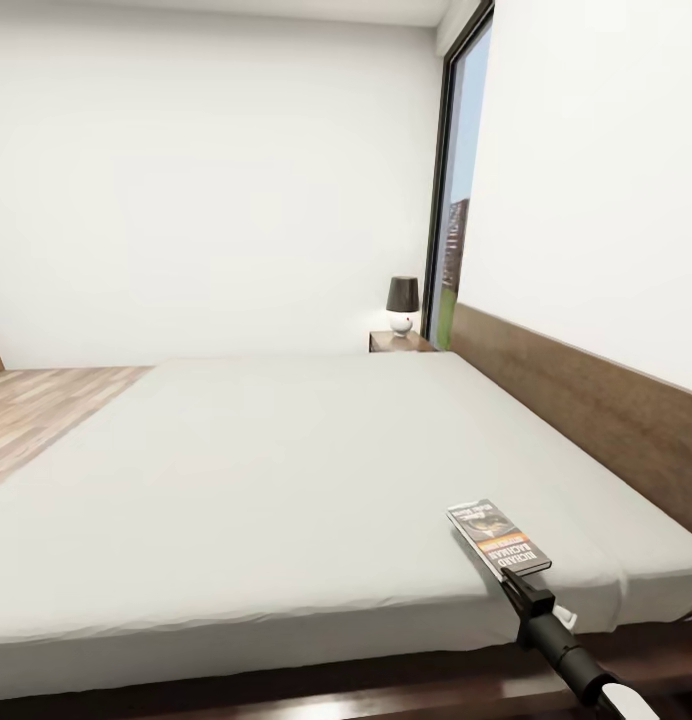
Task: In the bedroom, move the book from the bed onto either nightstand, and place the two sandals side by side next to the bed.
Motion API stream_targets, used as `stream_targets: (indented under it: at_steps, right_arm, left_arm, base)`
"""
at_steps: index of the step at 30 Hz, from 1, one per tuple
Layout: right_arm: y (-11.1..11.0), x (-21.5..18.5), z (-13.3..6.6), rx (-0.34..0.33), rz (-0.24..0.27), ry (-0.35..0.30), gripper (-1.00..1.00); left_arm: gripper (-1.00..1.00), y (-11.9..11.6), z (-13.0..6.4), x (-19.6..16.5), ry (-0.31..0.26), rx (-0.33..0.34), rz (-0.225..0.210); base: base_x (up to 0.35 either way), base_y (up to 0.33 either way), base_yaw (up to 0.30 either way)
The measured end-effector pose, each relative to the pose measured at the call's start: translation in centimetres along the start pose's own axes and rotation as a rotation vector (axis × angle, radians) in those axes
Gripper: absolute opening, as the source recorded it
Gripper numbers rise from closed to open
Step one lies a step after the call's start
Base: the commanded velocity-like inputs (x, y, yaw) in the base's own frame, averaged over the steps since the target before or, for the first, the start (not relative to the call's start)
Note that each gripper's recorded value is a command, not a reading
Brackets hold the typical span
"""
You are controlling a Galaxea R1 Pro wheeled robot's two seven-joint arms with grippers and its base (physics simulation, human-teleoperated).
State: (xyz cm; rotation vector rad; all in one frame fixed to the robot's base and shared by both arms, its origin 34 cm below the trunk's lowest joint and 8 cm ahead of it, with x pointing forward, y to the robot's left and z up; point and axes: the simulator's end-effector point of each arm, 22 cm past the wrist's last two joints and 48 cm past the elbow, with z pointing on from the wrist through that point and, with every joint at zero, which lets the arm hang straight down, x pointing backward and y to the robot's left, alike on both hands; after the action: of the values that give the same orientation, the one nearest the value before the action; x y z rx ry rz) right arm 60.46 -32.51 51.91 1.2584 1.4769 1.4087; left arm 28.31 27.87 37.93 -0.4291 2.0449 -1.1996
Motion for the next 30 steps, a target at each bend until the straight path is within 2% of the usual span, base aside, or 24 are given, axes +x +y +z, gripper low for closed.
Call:
stream_targets:
  at_steps: [30]
  right_arm:
    - [6.6,0.5,0.5,-0.001,-0.001,0.001,-1.00]
  left_arm:
    - [1.00,-5.5,-1.0,-3.5,0.005,0.002,0.000]
  base:
    - [0.000,0.000,0.000]
